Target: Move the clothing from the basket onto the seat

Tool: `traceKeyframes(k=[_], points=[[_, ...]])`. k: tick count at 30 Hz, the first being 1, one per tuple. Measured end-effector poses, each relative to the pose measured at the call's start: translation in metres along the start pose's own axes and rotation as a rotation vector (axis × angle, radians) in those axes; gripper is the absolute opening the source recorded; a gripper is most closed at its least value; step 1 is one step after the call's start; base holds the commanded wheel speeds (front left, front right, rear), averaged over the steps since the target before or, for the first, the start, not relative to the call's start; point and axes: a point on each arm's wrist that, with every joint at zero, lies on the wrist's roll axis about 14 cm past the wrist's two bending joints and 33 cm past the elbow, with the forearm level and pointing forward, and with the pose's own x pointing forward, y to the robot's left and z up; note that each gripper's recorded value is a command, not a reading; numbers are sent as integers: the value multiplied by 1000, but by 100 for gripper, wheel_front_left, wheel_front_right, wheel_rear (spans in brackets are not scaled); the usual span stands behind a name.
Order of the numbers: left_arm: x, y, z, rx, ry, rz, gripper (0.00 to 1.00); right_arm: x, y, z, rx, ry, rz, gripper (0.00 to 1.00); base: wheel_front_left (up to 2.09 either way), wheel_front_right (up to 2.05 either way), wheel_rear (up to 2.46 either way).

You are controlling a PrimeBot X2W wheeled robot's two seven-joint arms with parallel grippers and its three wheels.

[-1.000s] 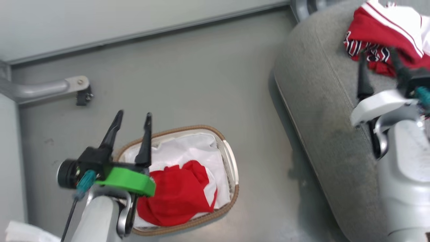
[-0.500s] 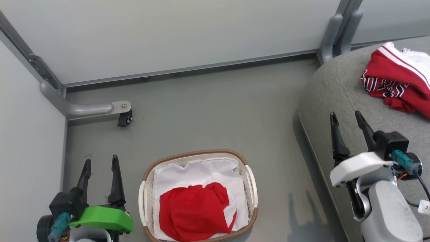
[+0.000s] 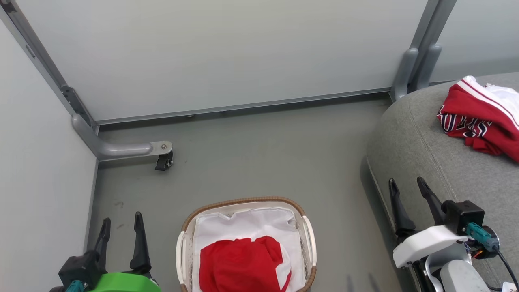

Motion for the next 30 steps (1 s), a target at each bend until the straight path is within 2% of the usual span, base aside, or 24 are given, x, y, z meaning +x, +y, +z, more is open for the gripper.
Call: traceKeyframes(k=[30], points=[[-2, 0, -5, 9, 17, 0, 100, -1, 3, -7, 7, 22, 7, 100, 0, 0, 0]])
